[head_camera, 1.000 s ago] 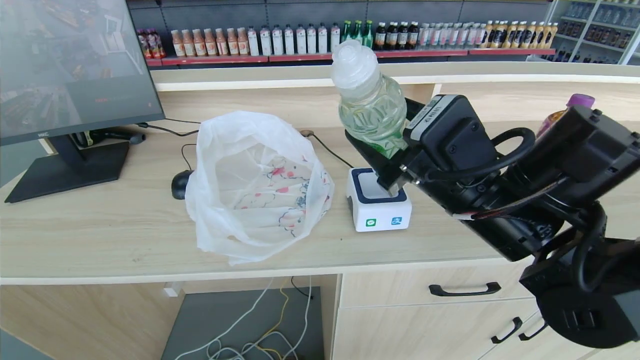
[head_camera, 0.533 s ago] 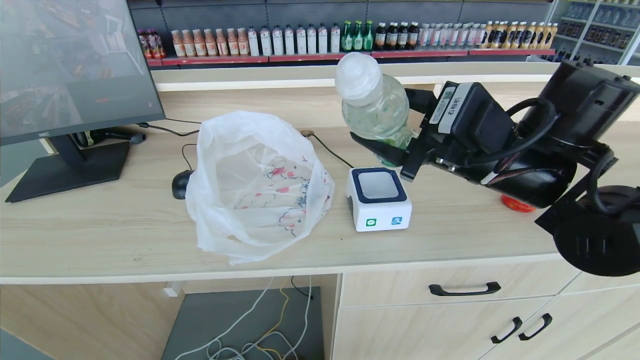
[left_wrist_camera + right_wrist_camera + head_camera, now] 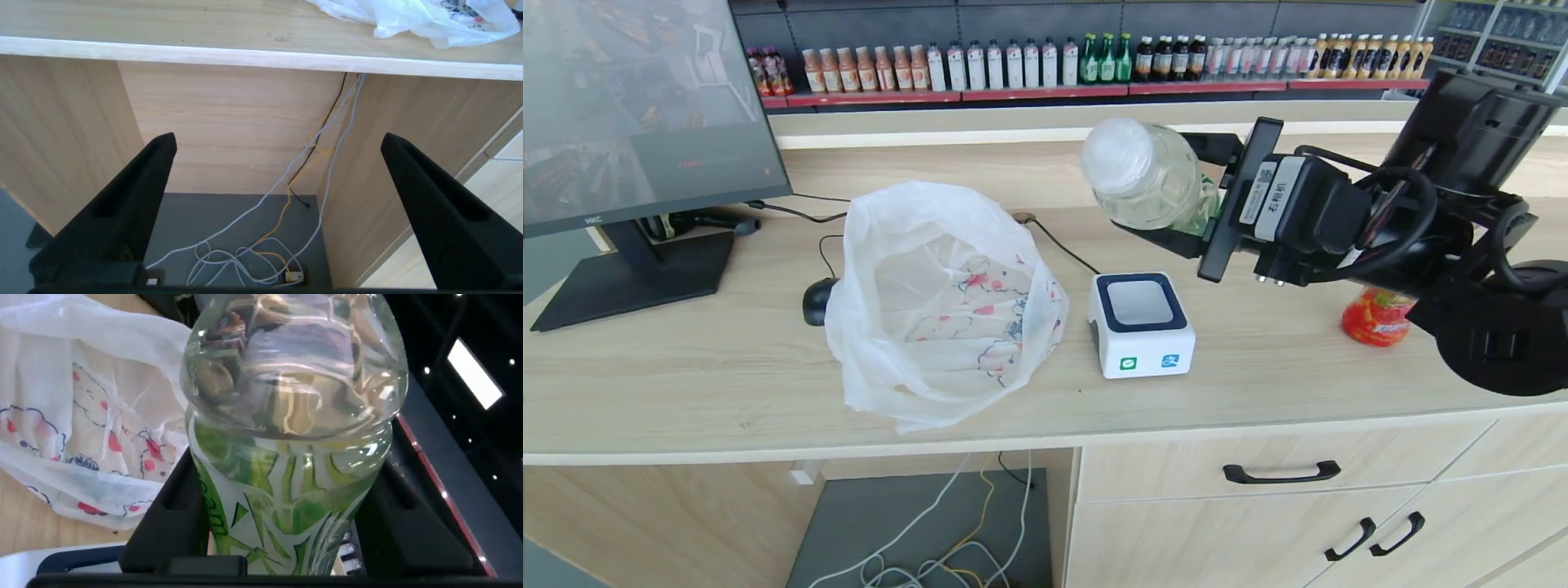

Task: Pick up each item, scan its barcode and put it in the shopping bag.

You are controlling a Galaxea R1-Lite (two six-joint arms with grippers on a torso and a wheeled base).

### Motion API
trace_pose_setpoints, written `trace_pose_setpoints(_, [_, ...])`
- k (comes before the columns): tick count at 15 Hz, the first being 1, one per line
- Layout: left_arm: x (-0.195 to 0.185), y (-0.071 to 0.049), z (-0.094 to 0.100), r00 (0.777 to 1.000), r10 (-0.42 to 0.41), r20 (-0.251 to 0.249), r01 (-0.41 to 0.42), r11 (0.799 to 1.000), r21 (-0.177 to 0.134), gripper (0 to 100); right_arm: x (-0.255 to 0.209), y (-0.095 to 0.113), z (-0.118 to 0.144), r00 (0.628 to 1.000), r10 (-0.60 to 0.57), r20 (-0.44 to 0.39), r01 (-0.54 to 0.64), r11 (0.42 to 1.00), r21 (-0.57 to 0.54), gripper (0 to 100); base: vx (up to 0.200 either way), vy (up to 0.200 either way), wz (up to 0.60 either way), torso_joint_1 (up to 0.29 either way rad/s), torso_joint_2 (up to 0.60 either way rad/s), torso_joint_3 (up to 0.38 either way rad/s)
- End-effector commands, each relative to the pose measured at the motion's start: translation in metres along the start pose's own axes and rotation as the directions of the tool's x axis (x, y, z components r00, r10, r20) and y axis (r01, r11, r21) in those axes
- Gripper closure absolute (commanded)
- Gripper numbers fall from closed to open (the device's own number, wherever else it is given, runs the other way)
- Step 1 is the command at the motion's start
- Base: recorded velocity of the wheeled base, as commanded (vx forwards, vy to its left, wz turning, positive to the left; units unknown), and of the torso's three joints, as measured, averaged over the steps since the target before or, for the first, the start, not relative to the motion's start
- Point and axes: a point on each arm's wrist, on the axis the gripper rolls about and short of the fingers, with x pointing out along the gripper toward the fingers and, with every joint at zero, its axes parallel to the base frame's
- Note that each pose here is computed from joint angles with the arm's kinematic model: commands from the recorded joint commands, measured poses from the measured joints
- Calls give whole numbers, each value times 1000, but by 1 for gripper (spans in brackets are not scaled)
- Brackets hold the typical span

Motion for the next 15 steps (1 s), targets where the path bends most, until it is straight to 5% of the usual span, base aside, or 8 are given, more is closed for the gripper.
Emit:
trace_pose_setpoints(1, [0, 0, 0, 1000, 0, 1, 0, 1000, 0, 0, 0, 15, -7, 999, 49, 4, -48, 999, -9, 100, 0, 0, 0, 0, 0, 0])
trace_pose_setpoints(15, [0, 0, 0, 1000, 2, 1, -2, 1000, 0, 0, -5, 41, -25, 992, 123, -14, -123, 991, -45, 100, 0, 0, 0, 0, 0, 0])
